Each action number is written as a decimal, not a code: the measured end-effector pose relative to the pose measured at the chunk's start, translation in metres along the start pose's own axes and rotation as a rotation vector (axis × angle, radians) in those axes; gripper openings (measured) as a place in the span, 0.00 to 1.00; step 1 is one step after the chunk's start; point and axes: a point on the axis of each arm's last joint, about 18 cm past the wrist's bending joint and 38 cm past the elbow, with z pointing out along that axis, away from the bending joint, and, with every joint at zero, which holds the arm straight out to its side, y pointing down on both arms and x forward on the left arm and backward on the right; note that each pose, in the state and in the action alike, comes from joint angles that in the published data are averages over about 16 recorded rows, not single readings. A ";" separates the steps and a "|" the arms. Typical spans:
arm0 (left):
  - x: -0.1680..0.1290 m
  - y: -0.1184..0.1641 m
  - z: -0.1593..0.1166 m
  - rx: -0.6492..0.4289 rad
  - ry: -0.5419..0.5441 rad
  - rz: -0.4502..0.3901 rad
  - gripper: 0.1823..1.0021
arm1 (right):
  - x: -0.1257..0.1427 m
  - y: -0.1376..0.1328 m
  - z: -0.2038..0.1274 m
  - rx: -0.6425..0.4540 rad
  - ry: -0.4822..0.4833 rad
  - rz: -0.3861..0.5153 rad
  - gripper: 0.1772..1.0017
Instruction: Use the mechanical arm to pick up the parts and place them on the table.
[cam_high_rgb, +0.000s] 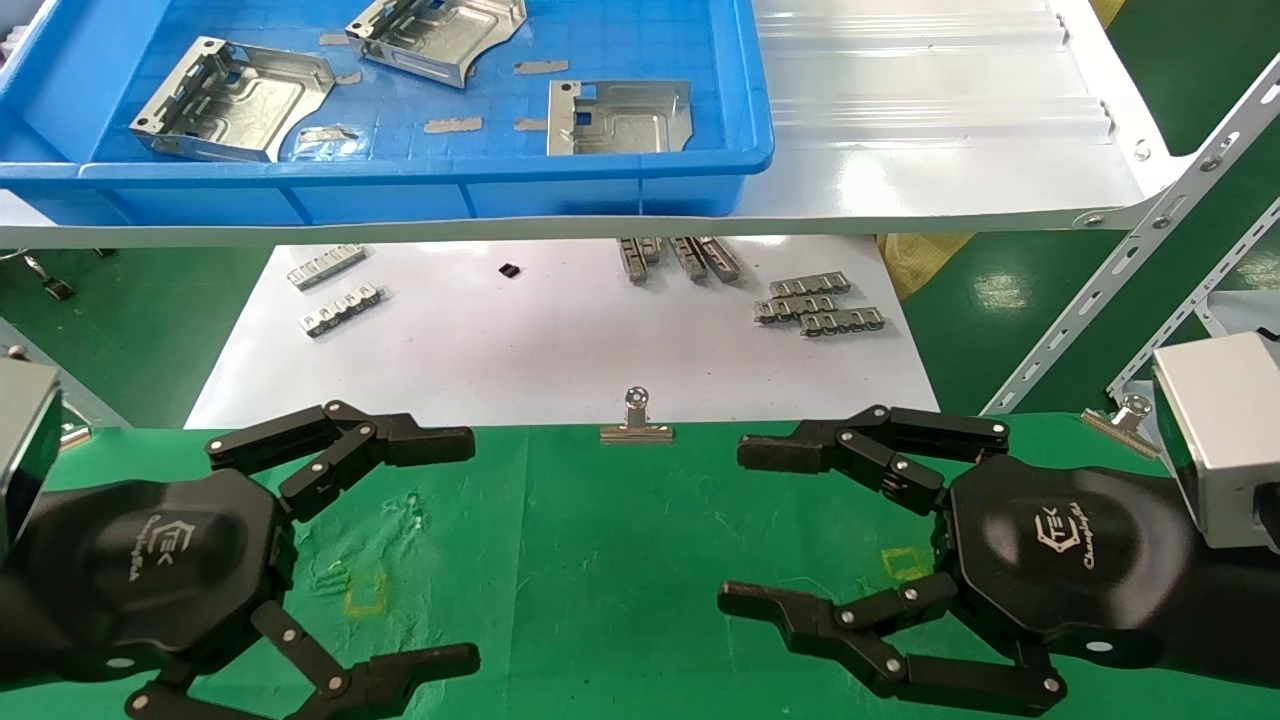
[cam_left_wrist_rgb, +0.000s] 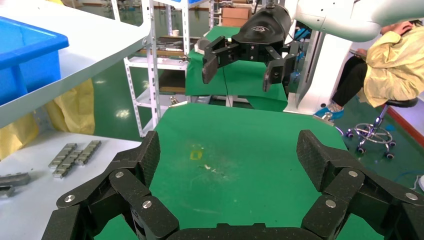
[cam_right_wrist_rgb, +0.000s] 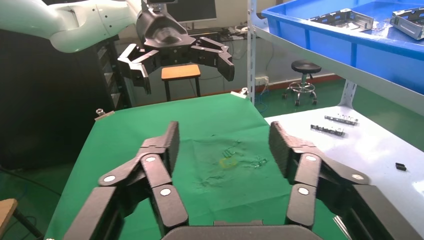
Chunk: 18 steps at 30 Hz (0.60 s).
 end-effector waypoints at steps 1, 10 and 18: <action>0.000 0.000 0.000 0.000 0.000 0.001 1.00 | 0.000 0.000 0.000 0.000 0.000 0.000 0.69; -0.027 -0.014 0.000 -0.013 -0.089 0.066 1.00 | 0.000 0.000 0.000 0.000 0.000 0.000 0.43; -0.110 -0.056 0.006 0.002 -0.308 0.145 1.00 | 0.000 0.000 0.000 0.000 0.000 0.000 0.22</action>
